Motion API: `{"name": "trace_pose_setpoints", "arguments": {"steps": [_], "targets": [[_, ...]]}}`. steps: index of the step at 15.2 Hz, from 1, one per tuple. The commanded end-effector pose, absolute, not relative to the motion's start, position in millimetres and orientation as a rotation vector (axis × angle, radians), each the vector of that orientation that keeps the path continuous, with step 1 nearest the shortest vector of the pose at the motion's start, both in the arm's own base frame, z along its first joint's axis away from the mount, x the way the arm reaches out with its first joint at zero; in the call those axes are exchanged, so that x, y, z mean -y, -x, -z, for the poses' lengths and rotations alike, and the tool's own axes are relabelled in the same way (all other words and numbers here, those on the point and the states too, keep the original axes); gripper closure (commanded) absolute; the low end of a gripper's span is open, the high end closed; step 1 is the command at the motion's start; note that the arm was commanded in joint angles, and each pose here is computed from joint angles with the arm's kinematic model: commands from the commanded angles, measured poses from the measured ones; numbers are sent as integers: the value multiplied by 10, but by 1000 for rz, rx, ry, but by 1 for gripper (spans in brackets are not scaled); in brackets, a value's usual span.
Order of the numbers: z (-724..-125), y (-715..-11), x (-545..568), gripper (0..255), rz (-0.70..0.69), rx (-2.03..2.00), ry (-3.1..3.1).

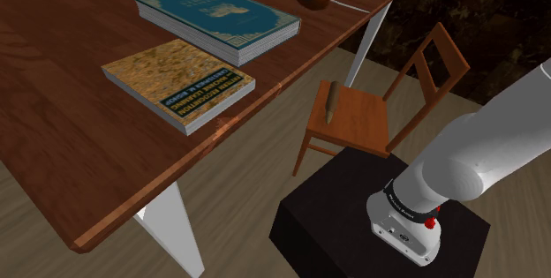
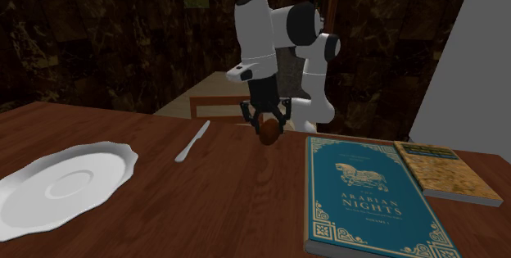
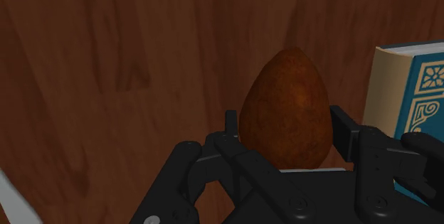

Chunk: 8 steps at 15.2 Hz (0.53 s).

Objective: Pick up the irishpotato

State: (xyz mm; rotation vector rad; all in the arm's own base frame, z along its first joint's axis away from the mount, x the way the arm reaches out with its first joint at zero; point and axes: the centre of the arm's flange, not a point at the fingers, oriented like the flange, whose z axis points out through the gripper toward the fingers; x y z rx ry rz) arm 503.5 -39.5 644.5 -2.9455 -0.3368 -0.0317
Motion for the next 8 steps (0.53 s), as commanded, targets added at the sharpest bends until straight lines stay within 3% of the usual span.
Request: {"name": "trace_pose_setpoints", "arguments": {"steps": [1,8], "targets": [[-6544,-5033,400,255,31,337,2946],[-6914,-5033,400,255,31,337,2946]]}}
